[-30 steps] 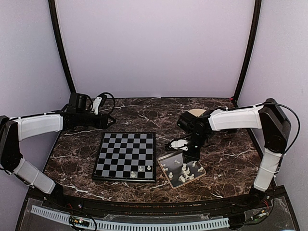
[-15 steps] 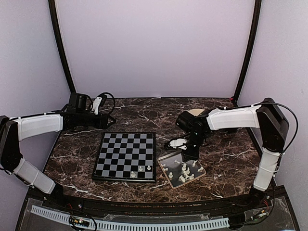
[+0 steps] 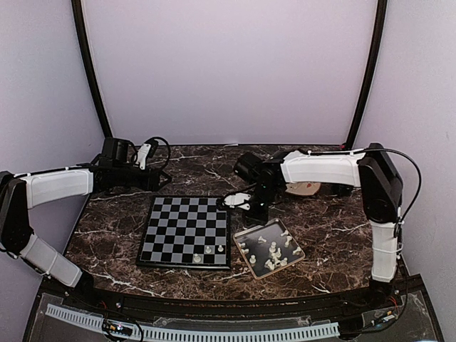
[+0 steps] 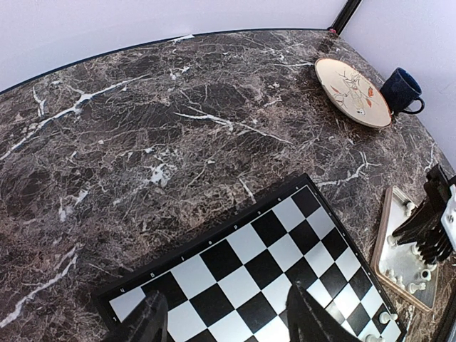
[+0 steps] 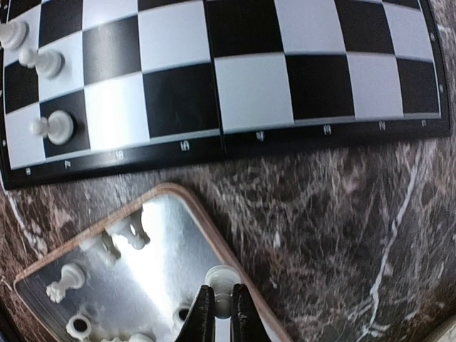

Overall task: Set up the chess pieces on the board
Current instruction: Place the pawn on the chessboard.

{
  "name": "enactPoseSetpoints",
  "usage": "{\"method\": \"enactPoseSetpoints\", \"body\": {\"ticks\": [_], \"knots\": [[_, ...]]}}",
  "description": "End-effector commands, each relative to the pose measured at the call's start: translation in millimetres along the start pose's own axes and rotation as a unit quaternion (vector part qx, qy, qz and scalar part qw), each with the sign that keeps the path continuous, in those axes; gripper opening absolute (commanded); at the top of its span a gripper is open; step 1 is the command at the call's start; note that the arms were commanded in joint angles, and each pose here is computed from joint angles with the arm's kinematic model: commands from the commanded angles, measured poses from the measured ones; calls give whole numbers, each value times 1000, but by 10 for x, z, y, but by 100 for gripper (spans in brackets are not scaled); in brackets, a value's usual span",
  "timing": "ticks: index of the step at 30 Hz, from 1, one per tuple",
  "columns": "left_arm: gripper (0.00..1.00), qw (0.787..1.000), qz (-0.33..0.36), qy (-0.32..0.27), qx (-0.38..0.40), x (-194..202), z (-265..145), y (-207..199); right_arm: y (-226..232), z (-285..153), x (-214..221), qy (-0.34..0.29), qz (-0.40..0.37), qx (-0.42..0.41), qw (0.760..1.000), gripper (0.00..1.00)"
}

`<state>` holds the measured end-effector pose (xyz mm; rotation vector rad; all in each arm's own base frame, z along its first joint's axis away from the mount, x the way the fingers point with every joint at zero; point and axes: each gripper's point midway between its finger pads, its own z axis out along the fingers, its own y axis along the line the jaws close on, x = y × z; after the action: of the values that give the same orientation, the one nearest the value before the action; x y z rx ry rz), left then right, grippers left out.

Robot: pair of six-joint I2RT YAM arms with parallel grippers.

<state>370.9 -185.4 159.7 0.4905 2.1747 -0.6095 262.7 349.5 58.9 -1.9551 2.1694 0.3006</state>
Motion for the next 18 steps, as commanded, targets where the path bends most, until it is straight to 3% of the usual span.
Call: {"method": "enactPoseSetpoints", "body": {"ticks": [1, 15, 18], "knots": [[59, 1000, 9, -20, 7, -167, -91, -74, 112, 82, -308, 1, -25, -6, 1000, 2], [59, 999, 11, -29, 8, -215, -145, -98, 346, 447, -818, 4, -66, -25, 998, 3], [59, 1000, 11, -28, 9, -210, -142, -102, 328, 454, -834, 4, -60, -23, 998, 12]]}}
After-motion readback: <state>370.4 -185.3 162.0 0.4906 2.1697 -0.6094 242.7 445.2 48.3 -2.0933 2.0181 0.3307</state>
